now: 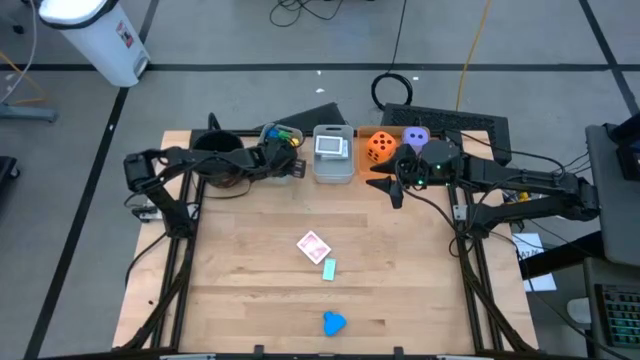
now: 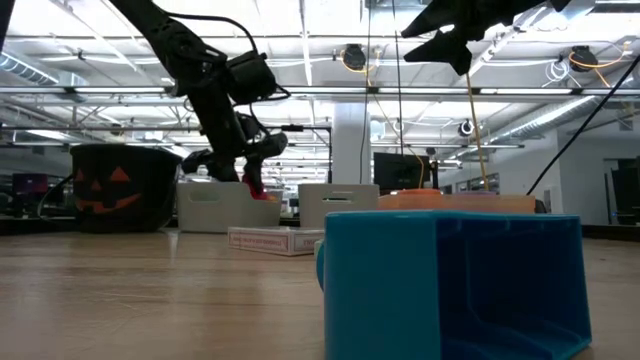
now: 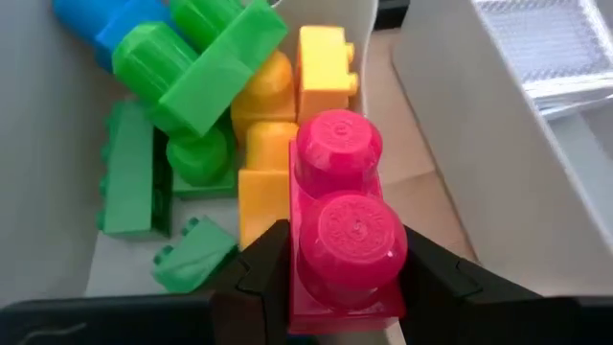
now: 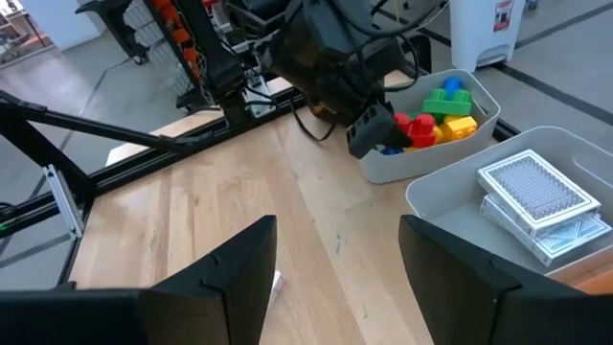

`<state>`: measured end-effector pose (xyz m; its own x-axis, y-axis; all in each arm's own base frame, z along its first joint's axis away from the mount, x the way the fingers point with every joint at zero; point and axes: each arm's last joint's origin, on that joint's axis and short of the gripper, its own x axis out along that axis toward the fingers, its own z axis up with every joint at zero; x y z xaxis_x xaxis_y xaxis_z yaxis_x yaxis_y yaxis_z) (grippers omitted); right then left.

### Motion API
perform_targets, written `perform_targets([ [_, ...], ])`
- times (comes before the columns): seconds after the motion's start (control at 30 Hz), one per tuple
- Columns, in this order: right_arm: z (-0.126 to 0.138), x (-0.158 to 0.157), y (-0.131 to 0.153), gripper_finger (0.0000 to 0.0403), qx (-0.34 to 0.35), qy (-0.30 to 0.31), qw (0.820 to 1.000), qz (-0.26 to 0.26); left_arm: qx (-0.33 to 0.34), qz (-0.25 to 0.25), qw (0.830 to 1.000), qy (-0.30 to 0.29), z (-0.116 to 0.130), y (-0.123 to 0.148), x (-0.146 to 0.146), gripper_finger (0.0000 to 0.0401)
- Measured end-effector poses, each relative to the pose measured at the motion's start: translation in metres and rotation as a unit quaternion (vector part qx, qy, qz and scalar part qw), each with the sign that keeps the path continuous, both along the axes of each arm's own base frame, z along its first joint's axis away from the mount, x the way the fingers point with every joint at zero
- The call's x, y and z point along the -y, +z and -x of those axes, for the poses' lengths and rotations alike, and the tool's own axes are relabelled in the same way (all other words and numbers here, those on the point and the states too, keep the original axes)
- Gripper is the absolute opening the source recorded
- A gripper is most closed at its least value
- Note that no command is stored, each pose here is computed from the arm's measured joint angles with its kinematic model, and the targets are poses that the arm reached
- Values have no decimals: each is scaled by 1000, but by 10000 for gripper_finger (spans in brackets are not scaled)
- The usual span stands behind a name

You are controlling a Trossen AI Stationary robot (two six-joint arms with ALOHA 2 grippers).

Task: Pick & Place Toys
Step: Put the red game piece into the left gray bin

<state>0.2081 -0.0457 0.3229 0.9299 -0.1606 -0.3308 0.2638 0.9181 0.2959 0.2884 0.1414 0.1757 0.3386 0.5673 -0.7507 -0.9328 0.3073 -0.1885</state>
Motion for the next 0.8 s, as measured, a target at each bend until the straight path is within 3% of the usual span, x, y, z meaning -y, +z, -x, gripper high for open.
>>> perform_targets([
  [0.57,0,0,0,210,1,0,1000,0,-4,23,1000,-18,-4,-11,-2,141],
  [0.8,0,0,0,210,1,0,1000,0,-6,24,1000,-18,-3,-11,-2,175],
])
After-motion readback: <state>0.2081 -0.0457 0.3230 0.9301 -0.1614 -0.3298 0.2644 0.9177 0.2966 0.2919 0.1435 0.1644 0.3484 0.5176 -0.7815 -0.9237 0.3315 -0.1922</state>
